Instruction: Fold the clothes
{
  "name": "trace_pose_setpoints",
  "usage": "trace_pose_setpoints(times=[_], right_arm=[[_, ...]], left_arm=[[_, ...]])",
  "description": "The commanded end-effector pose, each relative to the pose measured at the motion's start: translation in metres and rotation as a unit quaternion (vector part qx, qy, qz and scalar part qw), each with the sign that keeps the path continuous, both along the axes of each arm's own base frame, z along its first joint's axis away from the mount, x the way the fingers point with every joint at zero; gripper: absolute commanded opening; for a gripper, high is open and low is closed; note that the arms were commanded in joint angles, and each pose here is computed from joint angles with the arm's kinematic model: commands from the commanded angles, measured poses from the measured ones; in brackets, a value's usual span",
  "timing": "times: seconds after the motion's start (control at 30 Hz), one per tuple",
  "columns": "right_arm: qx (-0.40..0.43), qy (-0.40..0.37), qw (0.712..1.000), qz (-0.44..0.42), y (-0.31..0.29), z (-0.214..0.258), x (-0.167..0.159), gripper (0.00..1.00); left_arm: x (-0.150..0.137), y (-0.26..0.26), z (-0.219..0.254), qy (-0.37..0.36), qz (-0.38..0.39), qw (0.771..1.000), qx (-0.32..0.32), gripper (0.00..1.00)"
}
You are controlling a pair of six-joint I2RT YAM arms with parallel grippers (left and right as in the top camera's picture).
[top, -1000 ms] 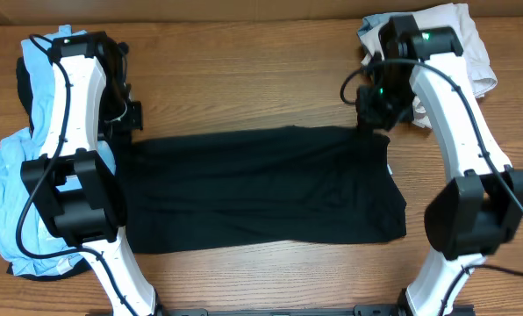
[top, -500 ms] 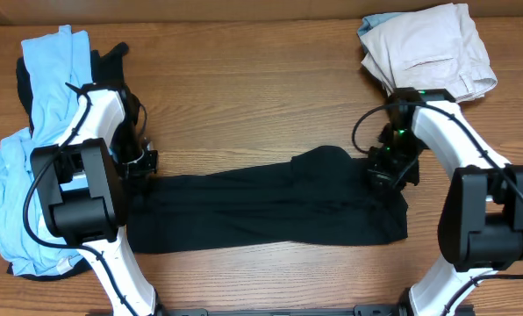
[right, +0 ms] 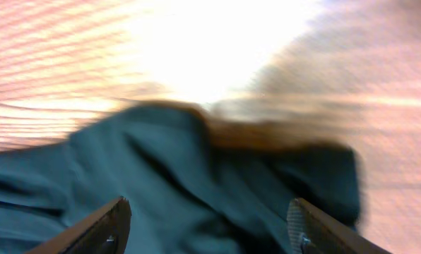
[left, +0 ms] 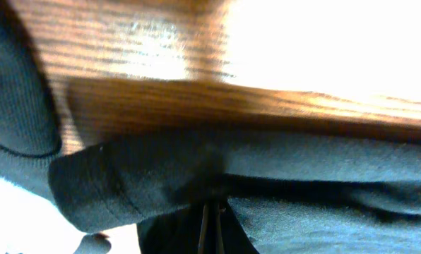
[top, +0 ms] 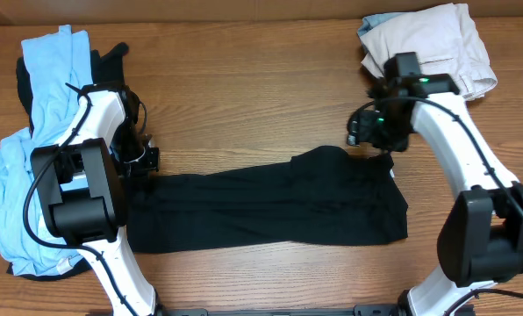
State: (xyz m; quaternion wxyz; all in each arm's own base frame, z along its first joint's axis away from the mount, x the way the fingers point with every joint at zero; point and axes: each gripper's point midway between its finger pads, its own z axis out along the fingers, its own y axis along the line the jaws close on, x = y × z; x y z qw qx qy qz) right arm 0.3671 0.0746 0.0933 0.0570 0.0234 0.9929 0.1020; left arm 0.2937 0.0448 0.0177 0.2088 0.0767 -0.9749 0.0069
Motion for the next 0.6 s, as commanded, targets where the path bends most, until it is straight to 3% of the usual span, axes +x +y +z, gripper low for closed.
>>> trace_pose_setpoints(times=[0.0,0.37,0.57], right_arm=[[-0.003,0.001,1.000,0.026,0.019,-0.015,-0.003,0.75],[0.009,0.010,1.000,0.024,0.027,-0.057,-0.002,0.73],[0.030,0.010,0.999,0.029,0.036,-0.063,0.000,0.59]], left_arm=[[0.001,-0.010,-0.003,-0.005,-0.006,1.000,-0.022,0.04],[0.008,-0.009,-0.006,-0.019,-0.006,1.000,-0.020,0.04],[0.009,-0.008,-0.006,-0.023,-0.006,1.000,-0.019,0.04]])
